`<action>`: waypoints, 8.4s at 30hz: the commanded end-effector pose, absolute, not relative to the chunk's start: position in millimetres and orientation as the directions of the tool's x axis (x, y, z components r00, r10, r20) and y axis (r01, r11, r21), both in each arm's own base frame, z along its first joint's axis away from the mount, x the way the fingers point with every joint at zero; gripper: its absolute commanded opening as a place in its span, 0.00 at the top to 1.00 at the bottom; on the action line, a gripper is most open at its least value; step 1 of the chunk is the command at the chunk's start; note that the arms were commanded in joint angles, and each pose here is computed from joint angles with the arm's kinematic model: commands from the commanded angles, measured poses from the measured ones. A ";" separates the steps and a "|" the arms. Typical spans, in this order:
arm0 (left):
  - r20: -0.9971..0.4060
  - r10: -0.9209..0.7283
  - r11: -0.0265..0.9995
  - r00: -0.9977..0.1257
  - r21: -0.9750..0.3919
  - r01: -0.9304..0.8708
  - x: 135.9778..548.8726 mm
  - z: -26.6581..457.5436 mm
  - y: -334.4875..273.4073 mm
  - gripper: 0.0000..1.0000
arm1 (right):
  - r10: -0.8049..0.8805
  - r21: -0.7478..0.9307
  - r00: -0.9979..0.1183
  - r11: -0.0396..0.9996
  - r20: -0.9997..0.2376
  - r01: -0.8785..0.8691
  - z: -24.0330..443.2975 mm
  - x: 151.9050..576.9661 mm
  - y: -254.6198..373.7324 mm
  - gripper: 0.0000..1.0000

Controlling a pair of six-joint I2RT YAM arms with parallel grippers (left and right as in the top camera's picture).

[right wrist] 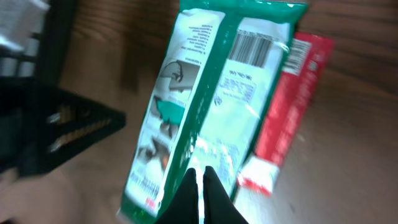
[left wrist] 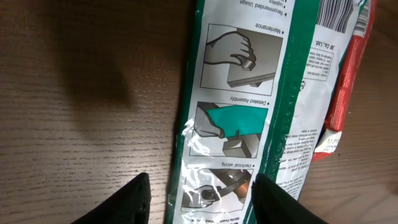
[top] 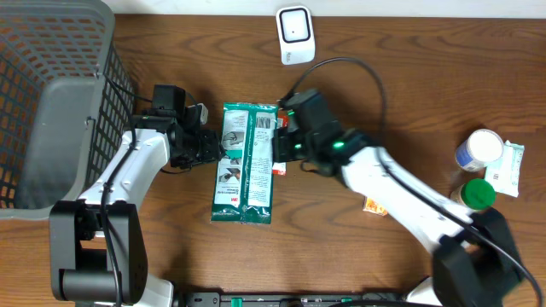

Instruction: Scan the item barcode

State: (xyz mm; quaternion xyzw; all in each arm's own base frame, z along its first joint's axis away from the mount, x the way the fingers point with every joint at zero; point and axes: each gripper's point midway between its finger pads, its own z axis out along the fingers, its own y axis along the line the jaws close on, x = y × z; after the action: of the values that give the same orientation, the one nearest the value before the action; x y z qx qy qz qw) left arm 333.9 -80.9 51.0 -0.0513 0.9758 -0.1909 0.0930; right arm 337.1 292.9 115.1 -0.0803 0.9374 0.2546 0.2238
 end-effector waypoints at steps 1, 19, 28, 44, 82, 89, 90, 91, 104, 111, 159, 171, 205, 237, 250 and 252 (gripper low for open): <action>-0.152 -0.145 0.922 -0.978 -0.378 -0.078 333.2 48.3 -80.7 0.44 | -0.030 0.349 -0.869 0.908 -0.494 -0.230 87.2 349.8 299.6 0.99; -0.158 -0.145 0.922 -0.977 -0.379 -0.076 334.5 48.6 -80.8 0.43 | -0.045 0.188 -0.885 0.971 -0.463 -0.148 -3.3 368.5 282.7 0.99; -0.161 -0.145 0.922 -0.976 -0.380 -0.074 335.4 48.8 -80.9 0.43 | -0.032 0.170 -0.887 0.977 -0.461 -0.124 1.6 371.3 271.3 0.99; -0.077 -0.108 0.929 -0.991 -0.362 -0.073 324.4 17.2 -80.2 0.36 | -0.073 0.442 -0.959 0.876 -0.274 -0.193 16.1 326.9 314.6 0.99; 0.017 0.005 0.844 -1.000 -0.537 -0.004 310.4 -10.1 -112.6 0.31 | -0.068 0.398 -0.966 0.902 -0.249 -0.166 8.9 320.8 306.4 0.99; 0.049 0.012 0.845 -0.999 -0.535 -0.016 302.3 -10.1 -112.2 0.31 | -0.085 0.409 -0.962 0.892 -0.261 -0.190 10.6 321.6 309.9 0.99; 0.049 0.012 0.845 -0.999 -0.535 -0.016 302.3 -10.1 -112.2 0.31 | -0.087 0.414 -0.962 0.890 -0.260 -0.192 11.0 321.2 310.8 0.99; 0.049 0.012 0.845 -0.999 -0.535 -0.016 302.3 -10.1 -112.2 0.31 | -0.089 0.425 -0.962 0.884 -0.257 -0.195 11.8 320.4 312.7 0.99; 0.013 0.030 0.832 -0.999 -0.554 0.018 308.2 -8.3 -120.9 0.36 | -0.164 0.515 -0.950 0.809 -0.265 -0.283 22.3 312.3 332.6 0.99; -0.008 0.032 0.835 -0.999 -0.549 0.031 312.5 -8.9 -121.0 0.35 | -0.137 0.491 -0.941 0.824 -0.309 -0.281 26.5 330.2 320.7 0.99; 0.026 0.055 0.863 -0.998 -0.505 0.034 298.8 -18.3 -120.2 0.35 | -0.140 0.419 -0.960 0.877 -0.244 -0.234 -9.8 288.3 313.5 0.99; 0.031 0.076 0.814 -0.997 -0.579 0.044 294.8 -10.0 -138.6 0.73 | -0.147 0.419 -0.957 0.874 -0.251 -0.244 -9.3 288.6 314.5 0.99; -0.467 0.013 0.943 -0.884 -0.288 0.166 328.9 142.0 -82.9 0.93 | 0.075 0.310 -0.867 0.946 -0.493 -0.094 153.2 330.3 159.5 0.01; -0.654 0.291 0.948 -0.698 0.295 0.119 407.7 314.9 -70.4 0.93 | 0.081 0.248 -0.892 0.968 -0.445 -0.036 141.6 320.4 140.1 0.01; -0.548 0.641 0.723 -0.538 0.667 0.181 508.9 329.2 -95.6 0.93 | 0.081 0.248 -0.892 0.968 -0.445 -0.036 141.6 320.4 140.1 0.01; -0.547 0.653 0.713 -0.523 0.677 0.181 518.9 325.2 -99.5 0.93 | 0.081 0.248 -0.892 0.968 -0.445 -0.036 141.6 320.4 140.1 0.01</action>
State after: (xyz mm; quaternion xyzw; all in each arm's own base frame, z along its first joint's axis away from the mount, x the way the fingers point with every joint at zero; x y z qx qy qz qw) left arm 507.3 -102.5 318.0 0.2101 0.8514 0.2293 0.4224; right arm 318.1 143.9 140.6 0.0100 0.9646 0.1324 0.2278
